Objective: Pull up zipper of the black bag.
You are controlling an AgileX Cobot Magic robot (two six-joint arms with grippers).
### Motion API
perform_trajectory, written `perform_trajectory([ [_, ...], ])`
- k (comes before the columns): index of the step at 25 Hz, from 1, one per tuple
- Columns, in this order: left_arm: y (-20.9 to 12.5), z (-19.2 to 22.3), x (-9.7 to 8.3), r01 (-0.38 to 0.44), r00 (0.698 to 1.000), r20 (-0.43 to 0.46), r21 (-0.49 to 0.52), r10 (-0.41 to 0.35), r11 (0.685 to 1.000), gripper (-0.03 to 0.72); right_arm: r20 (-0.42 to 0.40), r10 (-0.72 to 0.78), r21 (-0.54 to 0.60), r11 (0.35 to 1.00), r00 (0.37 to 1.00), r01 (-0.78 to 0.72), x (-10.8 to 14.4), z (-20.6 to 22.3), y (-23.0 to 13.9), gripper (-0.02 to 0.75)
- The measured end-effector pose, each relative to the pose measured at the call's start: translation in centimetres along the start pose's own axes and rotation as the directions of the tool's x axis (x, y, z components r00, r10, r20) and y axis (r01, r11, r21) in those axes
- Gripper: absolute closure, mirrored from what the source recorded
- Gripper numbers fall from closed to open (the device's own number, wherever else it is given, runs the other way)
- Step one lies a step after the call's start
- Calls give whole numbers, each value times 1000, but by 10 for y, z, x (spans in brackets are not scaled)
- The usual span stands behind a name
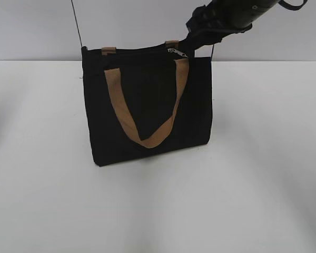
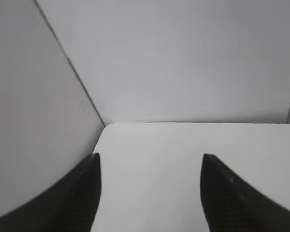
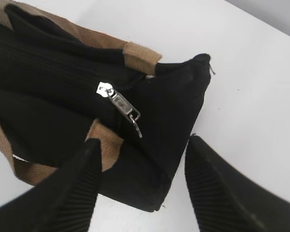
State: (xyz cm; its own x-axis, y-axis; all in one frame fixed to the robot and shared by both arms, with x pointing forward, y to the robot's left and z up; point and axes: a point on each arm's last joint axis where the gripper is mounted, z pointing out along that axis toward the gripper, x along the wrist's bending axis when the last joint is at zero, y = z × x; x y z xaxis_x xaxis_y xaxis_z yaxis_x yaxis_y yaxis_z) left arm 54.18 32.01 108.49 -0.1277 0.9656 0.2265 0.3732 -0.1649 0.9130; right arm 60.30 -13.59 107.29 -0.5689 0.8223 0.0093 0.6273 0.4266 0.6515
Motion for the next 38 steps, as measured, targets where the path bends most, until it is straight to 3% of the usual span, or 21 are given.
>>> perform_trajectory([
  [4, -14, 3, 7, 132, 987, -106, 105, -120, 986, 203, -6, 0, 17, 1000, 1000, 0, 1, 0, -2, 317],
  [8, -30, 5, 0, 216, 976, -91, 239, -200, 947, 203, -6, -7, 14, 1000, 1000, 7, 1, -2, -1, 317],
  [12, -35, 1, -17, 212, 976, -22, 326, -217, 921, 203, -4, -36, -2, 999, 999, 36, 2, -10, 1, 317],
  [17, -41, -8, -43, 143, 978, 76, 434, -194, 889, 203, -16, -42, 28, 999, 999, 43, 3, -11, -2, 317],
  [25, -50, -20, -56, 157, 959, 97, 599, -266, 785, 239, 3, 20, 133, 991, 1000, -20, 1, -17, -11, 316],
  [32, -44, -25, -57, 159, 952, 97, 652, -289, 742, 256, 84, 173, 206, 960, 981, -187, -33, -54, -25, 316],
  [38, -32, -34, -62, 86, 936, 183, 712, -302, 697, 256, 158, 303, 320, 885, 940, -339, -71, -71, -50, 316],
])
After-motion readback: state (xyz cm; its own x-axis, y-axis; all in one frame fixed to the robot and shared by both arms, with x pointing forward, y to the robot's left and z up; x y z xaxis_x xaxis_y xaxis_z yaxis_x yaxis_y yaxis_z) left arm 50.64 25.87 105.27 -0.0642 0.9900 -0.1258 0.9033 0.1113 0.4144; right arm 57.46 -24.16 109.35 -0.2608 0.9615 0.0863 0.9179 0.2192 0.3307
